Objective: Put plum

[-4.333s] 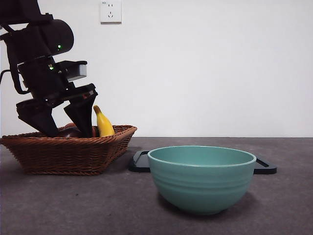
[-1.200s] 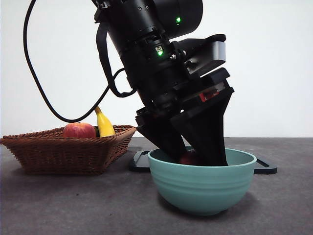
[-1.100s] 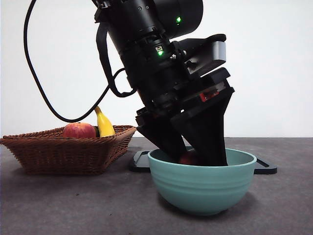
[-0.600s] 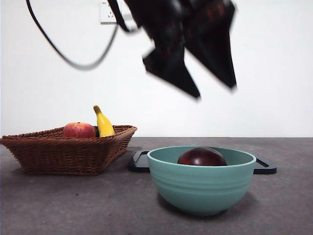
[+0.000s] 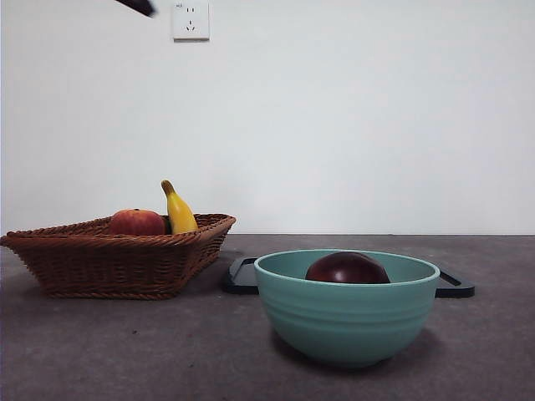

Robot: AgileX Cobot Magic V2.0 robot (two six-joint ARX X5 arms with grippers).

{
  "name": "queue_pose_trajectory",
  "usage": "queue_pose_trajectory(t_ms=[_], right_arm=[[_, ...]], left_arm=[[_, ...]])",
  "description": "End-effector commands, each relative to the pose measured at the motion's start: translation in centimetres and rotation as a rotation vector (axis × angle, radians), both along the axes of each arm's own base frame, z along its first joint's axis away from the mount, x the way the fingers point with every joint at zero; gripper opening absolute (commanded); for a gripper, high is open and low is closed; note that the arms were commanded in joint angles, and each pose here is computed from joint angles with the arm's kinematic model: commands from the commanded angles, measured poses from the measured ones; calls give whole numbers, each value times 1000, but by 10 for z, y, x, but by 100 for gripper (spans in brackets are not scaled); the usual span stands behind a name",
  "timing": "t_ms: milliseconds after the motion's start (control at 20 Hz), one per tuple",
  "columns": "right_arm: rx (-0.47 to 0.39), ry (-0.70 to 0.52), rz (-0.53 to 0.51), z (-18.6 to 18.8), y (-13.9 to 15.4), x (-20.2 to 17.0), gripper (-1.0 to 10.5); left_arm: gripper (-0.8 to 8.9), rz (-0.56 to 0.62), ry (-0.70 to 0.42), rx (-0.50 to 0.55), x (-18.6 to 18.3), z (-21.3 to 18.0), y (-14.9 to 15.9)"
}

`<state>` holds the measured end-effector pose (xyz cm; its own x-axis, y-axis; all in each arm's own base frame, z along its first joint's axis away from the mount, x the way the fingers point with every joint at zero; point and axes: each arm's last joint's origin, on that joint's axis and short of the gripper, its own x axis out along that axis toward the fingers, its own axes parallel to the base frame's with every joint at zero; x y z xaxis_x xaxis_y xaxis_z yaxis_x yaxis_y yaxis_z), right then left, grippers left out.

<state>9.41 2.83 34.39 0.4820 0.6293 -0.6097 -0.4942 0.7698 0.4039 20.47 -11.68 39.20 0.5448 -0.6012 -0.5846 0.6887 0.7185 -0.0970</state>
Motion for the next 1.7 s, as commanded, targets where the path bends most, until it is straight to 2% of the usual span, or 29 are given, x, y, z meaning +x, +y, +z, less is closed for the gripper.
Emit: queue_pose_trajectory(t_ms=[50, 250, 500, 600, 1050, 1250, 1450, 1700], right_arm=[[2, -28, 2, 6, 0, 0, 388], [5, -44, 3, 7, 1, 2, 388], [5, -44, 2, 7, 1, 2, 388], [5, -42, 2, 7, 1, 2, 388], [2, 32, -1, -2, 1, 5, 387], [16, 147, -15, -40, 6, 23, 387], [56, 209, -18, -80, 20, 45, 386], [-35, 202, -20, -107, 47, 71, 385]], left_arm=[[383, -26, 12, -59, -12, 6, 15], [383, -42, 75, -85, -37, -22, 33], [377, -217, 263, -181, -65, -71, 39], [374, -229, 304, -176, -70, -76, 40], [374, -229, 314, -171, -70, -77, 41], [374, -229, 313, -171, -70, -77, 41], [374, -229, 312, -171, -70, -77, 41], [374, -230, 302, -175, -70, -76, 40]])
